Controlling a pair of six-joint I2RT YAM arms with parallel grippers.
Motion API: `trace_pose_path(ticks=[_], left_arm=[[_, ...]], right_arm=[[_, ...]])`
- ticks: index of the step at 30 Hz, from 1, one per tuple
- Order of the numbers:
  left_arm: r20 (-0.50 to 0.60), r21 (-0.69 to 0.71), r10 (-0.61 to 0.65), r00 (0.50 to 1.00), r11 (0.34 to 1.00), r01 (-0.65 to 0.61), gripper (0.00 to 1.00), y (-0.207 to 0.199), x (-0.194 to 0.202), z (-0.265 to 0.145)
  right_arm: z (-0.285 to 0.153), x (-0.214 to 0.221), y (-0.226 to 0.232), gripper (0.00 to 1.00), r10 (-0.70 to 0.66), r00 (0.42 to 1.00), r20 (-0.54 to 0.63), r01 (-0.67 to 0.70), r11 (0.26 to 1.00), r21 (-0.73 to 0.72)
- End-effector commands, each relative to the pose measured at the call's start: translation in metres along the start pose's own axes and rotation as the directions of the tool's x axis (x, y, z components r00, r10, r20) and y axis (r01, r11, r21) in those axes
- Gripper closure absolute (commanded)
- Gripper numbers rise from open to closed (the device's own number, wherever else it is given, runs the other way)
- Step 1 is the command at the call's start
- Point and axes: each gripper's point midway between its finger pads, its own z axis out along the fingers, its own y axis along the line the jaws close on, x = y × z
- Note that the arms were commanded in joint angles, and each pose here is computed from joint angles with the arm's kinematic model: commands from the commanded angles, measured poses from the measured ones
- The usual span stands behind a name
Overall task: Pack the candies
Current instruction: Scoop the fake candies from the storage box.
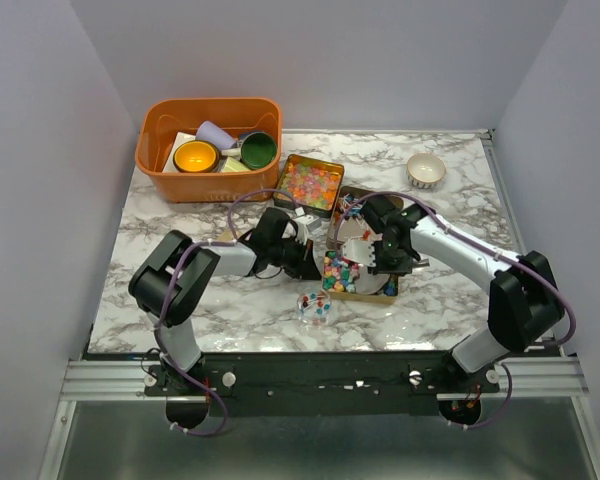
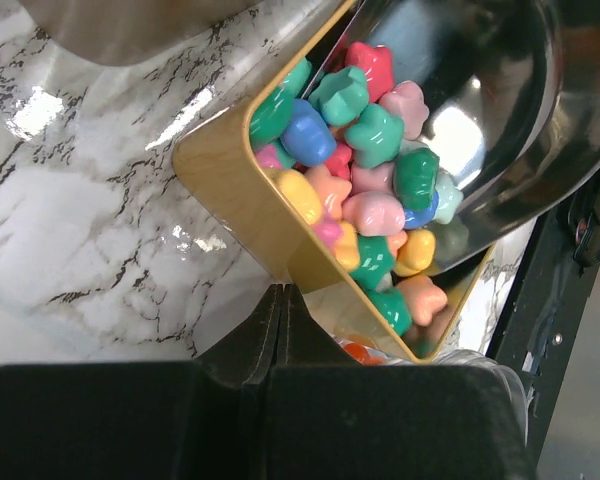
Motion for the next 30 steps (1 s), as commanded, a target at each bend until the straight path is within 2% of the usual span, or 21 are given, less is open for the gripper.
trace_pose_path(ticks=[1,5,11,19,30], left_arm=[[0.013,0.029,0.02,1.0,0.999,-0.021,1.0,-0.007,-0.014,0.005],[0.006,0.018,0.015,1.0,1.0,-0.015,1.0,-0.005,-0.014,0.003],[0.009,-0.03,0.011,1.0,0.999,-0.011,1.0,0.007,-0.022,-0.009],[0.005,-0.074,0.027,1.0,0.997,-0.026,1.0,0.023,-0.036,-0.029],[-0.027,-0.109,0.023,0.999,0.994,-0.026,1.0,0.03,-0.037,-0.052]], right_arm=[[0.004,-0.056,-0.033,0.99,0.04,0.973,0.227,-0.06,0.995,0.082],[0.022,-0.059,-0.025,0.99,-0.007,0.965,0.262,-0.015,0.996,0.085],[0.017,-0.065,-0.02,0.99,-0.014,0.933,0.36,-0.035,0.991,0.129],[0.023,-0.055,-0.009,0.99,0.002,0.923,0.385,-0.059,0.989,0.137],[-0.003,-0.052,-0.016,0.99,0.027,0.896,0.442,-0.113,0.979,0.17]])
